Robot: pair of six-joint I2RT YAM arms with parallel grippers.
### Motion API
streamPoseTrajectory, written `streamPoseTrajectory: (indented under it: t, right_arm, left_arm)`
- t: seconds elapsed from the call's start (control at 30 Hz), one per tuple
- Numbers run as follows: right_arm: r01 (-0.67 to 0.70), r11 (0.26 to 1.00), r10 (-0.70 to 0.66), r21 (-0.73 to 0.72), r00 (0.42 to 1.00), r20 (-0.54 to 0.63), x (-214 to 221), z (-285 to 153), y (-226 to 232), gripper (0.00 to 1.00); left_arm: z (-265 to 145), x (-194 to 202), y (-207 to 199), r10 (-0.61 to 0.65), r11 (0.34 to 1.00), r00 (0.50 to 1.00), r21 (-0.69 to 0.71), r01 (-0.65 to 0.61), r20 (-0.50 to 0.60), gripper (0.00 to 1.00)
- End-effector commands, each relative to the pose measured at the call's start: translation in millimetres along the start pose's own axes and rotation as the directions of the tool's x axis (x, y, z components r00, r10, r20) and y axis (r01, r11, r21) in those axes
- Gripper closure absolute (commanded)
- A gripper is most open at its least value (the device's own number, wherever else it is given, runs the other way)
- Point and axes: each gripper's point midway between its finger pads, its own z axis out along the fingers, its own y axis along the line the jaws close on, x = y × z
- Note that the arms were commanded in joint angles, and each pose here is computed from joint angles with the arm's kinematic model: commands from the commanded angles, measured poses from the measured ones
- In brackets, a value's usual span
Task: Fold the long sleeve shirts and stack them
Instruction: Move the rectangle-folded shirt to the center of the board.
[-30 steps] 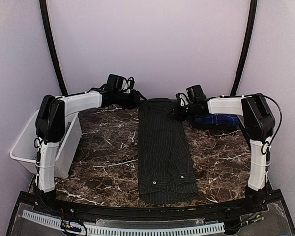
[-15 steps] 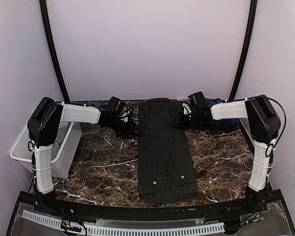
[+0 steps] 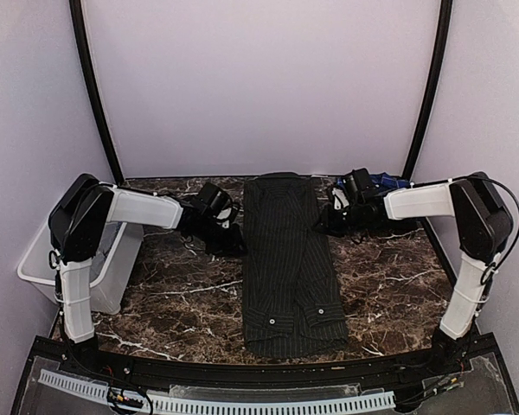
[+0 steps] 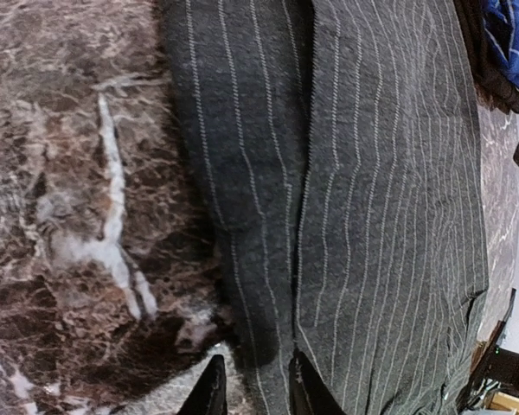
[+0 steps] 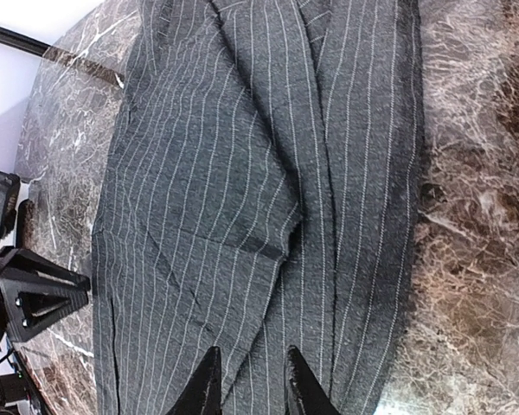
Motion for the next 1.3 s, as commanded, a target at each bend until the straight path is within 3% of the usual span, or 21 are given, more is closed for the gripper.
streamPoseTrajectory:
  t: [0.0,0.3,0.47,0.53,1.0,1.27]
  right_arm:
    - [0.025,1.000,-0.025,0.002,0.998,0.049,-6.9,-11.8,7.9,0.77]
    - [0.028,1.000,-0.028,0.005,0.999,0.046,-5.2,-13.2,8.3,0.77]
    - [0.030,0.999,-0.030,0.010,0.999,0.042,-2.3,-11.8,7.2,0.77]
    - [0.031,0.999,-0.032,0.017,0.999,0.041,-0.1,-11.8,6.2,0.77]
    - [0.042,0.999,-0.043,0.025,0.998,0.035,16.2,-18.2,7.7,0.77]
    - [0.085,0.996,-0.085,-0.042,0.996,-0.015,43.9,-16.8,41.0,0.77]
  left_arm:
    - [-9.0,-13.6,12.3,0.002,0.996,0.997,-0.090,0.005,0.073,0.76]
    - [4.9,-15.9,-5.4,-0.005,1.000,0.999,0.009,0.004,0.041,0.79]
    - [6.1,-15.0,-4.0,-0.009,1.000,0.999,0.007,0.009,0.034,0.98]
    - [4.7,-16.8,0.3,-0.010,1.000,0.999,-0.009,0.010,0.036,1.00]
    - [-19.3,-34.8,42.3,-0.045,0.994,0.998,-0.093,0.049,0.050,1.00]
    - [-26.0,-22.8,50.4,-0.074,0.990,0.996,-0.116,0.078,0.039,1.00]
